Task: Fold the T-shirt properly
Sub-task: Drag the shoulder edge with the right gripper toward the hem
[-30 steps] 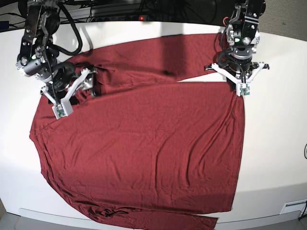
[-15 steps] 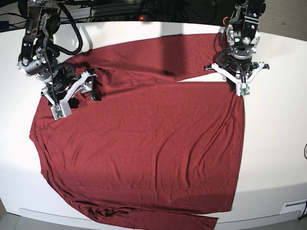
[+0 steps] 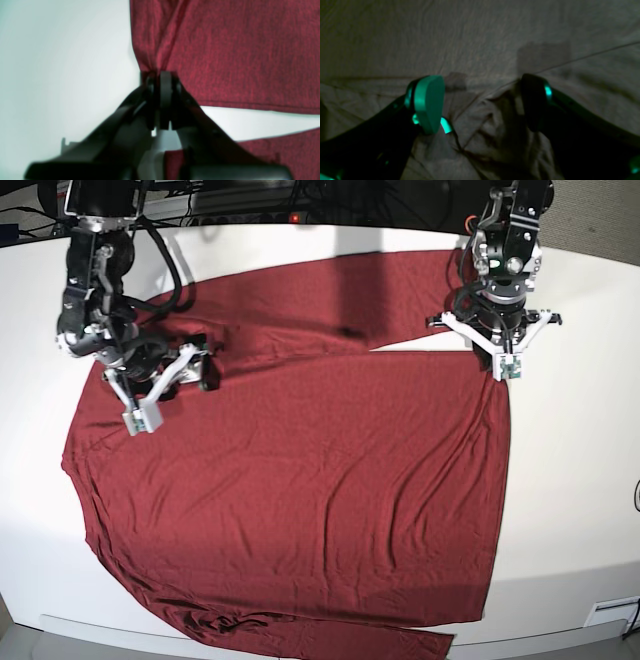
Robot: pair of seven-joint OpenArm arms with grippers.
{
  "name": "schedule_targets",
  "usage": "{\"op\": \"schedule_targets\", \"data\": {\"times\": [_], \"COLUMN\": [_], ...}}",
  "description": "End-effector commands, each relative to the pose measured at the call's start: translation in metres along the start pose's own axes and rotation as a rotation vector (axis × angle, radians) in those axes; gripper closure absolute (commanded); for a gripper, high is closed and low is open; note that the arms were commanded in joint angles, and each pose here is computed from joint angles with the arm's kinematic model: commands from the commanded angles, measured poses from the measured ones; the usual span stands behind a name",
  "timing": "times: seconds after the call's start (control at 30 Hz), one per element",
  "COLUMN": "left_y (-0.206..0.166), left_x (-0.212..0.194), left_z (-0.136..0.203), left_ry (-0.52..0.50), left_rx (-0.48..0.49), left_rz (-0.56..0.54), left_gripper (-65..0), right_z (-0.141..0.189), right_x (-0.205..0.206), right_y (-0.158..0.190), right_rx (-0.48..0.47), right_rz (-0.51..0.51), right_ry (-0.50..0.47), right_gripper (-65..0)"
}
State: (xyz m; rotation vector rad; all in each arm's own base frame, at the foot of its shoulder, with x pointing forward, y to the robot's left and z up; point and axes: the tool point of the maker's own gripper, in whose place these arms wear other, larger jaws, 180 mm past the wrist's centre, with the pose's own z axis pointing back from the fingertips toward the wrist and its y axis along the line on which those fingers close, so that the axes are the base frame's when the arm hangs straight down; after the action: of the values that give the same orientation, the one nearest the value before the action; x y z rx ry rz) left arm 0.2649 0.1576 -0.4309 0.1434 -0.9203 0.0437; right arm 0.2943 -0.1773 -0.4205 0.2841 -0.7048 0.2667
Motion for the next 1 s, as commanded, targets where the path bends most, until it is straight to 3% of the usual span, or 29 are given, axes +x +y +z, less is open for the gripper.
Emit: {"op": "schedule_targets", "data": {"times": [0.0,0.33,0.53,0.7,0.77,0.97], "left_y": [0.002,0.002,0.002,0.002,0.002,0.002], "left_x": [0.012,0.012,0.012,0.012,0.012,0.012], "left_z": [0.0,0.0,0.0,0.0,0.0,0.0], "left_ry": [-0.039,-0.039,-0.039,-0.039,-0.039,-0.038], "left_rx": [0.006,0.006,0.006,0.006,0.006,0.006], "left_rz": [-0.005,-0.005,-0.005,-0.005,-0.005,-0.005], "left_gripper": [0.0,0.0,0.0,0.0,0.0,0.0], "right_z": [0.0,-0.009,-0.005,-0.001,0.001,0.002], "right_x": [0.006,-0.025,-0.041,-0.033,-0.029,-0.027], "right_y": [0.0,-0.004,-0.001,0.007,0.007,0.007], "right_rx": [-0.003,-0.104,-0.089,-0.064,-0.068,-0.07], "right_rz": [0.038,0.148,0.125,0.115,0.126,0.13], "right_ry": [0.001,0.192,0.266,0.257,0.248,0.25], "right_gripper": [-46.3,-46.2,-35.0,-33.7,-29.1,-7.4]}}
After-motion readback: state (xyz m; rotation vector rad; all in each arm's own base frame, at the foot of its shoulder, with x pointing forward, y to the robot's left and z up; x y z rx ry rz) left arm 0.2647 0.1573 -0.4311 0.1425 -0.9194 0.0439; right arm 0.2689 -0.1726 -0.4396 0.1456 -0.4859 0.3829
